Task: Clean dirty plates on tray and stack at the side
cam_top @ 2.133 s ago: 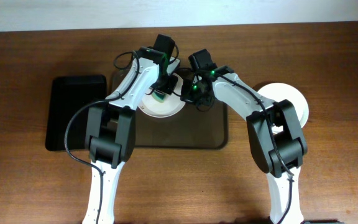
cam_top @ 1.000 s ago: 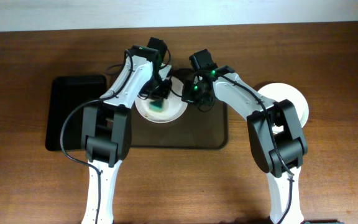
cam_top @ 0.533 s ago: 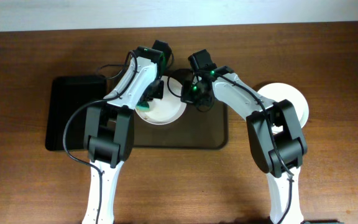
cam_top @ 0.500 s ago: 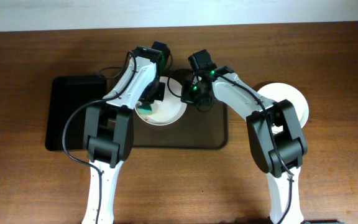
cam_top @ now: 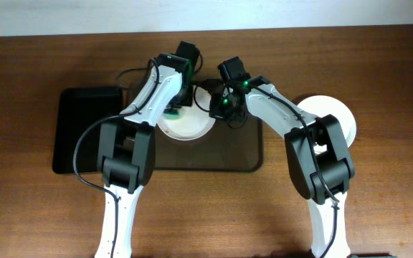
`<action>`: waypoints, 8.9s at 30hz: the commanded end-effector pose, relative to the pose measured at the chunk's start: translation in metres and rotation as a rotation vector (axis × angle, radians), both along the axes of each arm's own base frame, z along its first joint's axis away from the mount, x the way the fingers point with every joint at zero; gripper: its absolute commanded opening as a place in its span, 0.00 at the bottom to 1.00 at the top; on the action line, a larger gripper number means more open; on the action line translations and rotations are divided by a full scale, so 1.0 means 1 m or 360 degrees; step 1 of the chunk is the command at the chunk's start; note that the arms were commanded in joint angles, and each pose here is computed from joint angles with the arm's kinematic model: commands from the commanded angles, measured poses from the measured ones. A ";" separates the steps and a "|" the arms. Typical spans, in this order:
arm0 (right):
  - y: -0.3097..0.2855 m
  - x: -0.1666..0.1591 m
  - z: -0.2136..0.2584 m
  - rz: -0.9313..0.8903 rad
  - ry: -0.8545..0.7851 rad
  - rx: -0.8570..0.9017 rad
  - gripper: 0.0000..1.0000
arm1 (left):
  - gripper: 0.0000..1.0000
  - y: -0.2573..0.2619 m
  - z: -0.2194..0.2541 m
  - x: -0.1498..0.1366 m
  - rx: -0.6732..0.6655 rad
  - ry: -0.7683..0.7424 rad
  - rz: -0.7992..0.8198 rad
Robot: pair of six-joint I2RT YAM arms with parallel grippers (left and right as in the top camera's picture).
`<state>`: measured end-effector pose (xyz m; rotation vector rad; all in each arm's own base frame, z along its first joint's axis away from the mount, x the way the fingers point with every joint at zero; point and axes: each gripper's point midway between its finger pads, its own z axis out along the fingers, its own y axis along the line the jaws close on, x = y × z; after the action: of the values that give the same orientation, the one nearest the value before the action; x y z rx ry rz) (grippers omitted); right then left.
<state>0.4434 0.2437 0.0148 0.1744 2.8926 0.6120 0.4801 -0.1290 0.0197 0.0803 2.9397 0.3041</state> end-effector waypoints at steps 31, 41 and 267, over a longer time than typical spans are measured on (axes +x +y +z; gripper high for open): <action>-0.087 -0.057 0.286 -0.0326 -0.1328 -0.1836 0.04 | 0.00 0.049 0.078 -0.003 -0.0408 0.0176 0.0268; -0.046 -0.058 0.095 -0.0569 -0.0443 -0.0438 0.04 | 0.00 0.040 0.079 0.001 -0.0442 0.0154 0.0221; -0.109 -0.053 0.142 0.0169 -0.0377 -0.0105 0.80 | 0.99 0.230 0.054 -0.065 -0.0172 0.0152 0.0528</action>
<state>0.3890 0.1316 0.1438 -0.0511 2.7319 0.5044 0.4060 0.1008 0.0479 -0.4266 3.1178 0.2202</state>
